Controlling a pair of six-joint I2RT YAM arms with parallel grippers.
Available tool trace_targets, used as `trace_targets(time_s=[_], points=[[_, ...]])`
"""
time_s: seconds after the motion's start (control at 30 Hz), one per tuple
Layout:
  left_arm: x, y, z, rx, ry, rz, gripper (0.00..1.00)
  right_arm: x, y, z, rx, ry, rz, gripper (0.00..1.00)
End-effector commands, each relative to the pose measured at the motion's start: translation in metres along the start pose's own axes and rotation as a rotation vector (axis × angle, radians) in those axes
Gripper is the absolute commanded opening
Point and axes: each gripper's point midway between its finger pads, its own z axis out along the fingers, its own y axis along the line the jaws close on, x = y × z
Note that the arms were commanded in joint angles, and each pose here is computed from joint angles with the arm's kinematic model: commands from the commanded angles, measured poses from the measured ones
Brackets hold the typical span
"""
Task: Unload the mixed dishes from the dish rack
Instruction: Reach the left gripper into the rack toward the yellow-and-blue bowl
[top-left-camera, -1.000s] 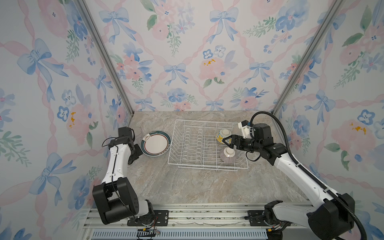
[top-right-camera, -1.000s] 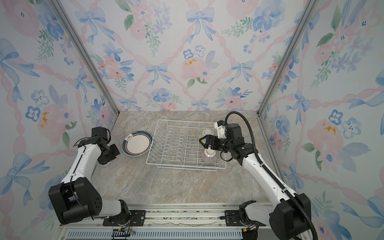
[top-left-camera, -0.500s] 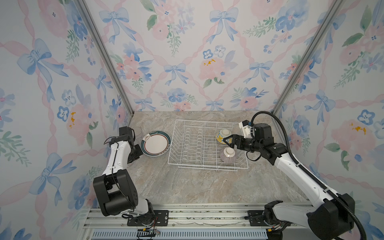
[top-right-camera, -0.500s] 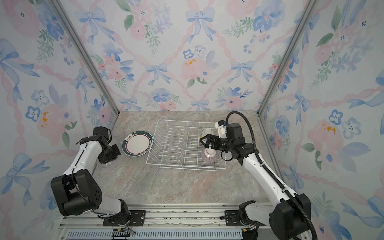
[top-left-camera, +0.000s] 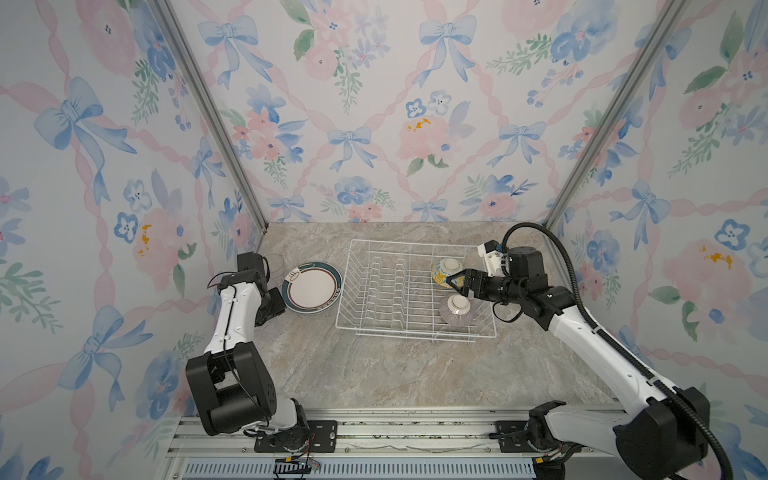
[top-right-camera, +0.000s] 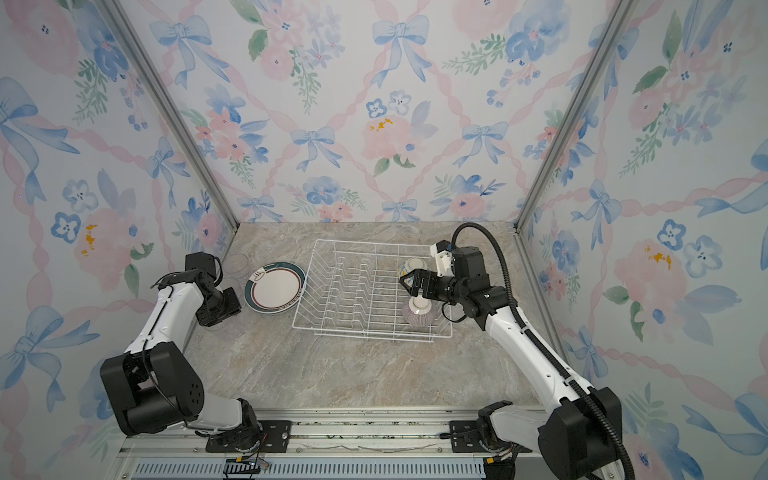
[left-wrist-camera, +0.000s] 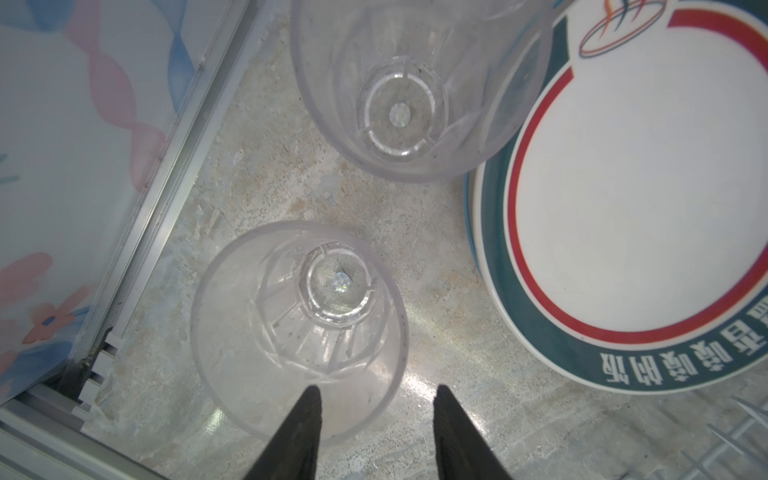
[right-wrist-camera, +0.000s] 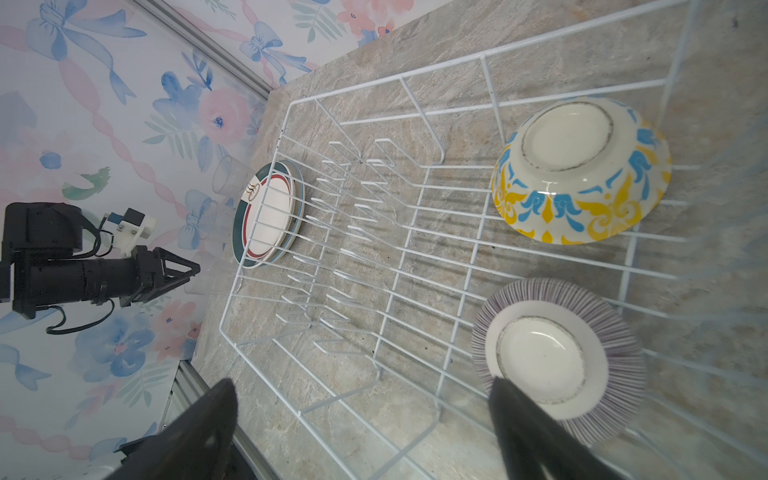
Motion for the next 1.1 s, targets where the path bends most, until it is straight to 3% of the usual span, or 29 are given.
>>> trace_targets(time_s=[0.0,0.3,0.53,0.73,1.07], points=[[-0.006,-0.002,-0.02,0.04,-0.056,-0.006,0.49,-0.003,0.0,-0.003,0.006,0.006,0.008,0.97],[-0.011,-0.032,-0.076,0.24,-0.189,0.011,0.68,-0.012,-0.015,-0.014,0.077,-0.009,-0.005,0.97],[0.002,-0.083,-0.123,0.391,-0.265,0.083,0.87,-0.016,-0.042,-0.038,0.199,-0.047,0.021,0.97],[0.019,-0.119,-0.15,0.479,-0.291,0.123,0.98,-0.008,-0.057,-0.046,0.252,-0.028,0.045,0.97],[0.054,-0.191,-0.166,0.671,-0.319,0.201,0.98,-0.001,-0.063,-0.034,0.247,0.019,0.1,0.97]])
